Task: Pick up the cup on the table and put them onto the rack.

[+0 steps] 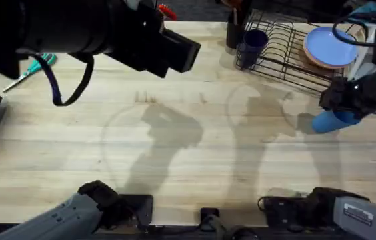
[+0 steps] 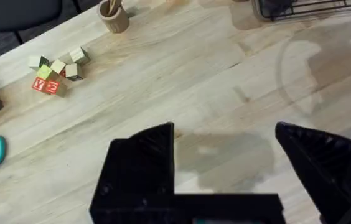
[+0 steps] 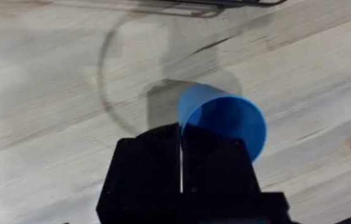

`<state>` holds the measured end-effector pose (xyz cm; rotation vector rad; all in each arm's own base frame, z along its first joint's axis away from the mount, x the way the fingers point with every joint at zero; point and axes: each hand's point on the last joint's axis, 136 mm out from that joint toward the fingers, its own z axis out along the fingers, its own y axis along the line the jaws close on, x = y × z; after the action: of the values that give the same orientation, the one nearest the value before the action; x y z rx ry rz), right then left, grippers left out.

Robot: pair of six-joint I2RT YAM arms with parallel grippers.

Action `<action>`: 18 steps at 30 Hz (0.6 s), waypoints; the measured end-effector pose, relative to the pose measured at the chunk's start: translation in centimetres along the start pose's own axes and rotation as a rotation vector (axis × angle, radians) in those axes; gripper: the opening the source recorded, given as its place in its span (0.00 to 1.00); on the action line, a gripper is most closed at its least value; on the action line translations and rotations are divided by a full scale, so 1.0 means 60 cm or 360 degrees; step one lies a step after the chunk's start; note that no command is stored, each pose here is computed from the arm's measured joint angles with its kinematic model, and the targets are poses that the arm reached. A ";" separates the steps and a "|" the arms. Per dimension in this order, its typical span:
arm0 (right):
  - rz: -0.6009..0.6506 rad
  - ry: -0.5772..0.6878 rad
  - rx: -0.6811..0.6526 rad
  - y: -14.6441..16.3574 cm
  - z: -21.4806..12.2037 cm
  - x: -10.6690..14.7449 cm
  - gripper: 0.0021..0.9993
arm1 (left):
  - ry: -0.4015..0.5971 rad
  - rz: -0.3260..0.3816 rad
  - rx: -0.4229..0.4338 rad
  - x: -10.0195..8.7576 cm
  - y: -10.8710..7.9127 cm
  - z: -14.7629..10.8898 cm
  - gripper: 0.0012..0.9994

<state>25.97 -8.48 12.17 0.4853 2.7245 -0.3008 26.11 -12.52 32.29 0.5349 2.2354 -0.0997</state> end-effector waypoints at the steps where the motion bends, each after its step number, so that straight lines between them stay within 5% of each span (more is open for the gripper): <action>1: -0.0002 -0.0011 -0.0003 0.000 -0.006 0.001 0.03 | 0.0000 0.0000 0.0000 0.000 0.000 0.000 0.99; 18: -0.0174 -0.0280 -0.0246 0.055 -0.142 0.011 0.03 | -0.0001 0.0000 0.0000 0.000 0.000 0.000 0.99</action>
<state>23.99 -2.97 19.25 0.2555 2.5809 -0.1513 26.12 -12.52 32.30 0.5348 2.2351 -0.0998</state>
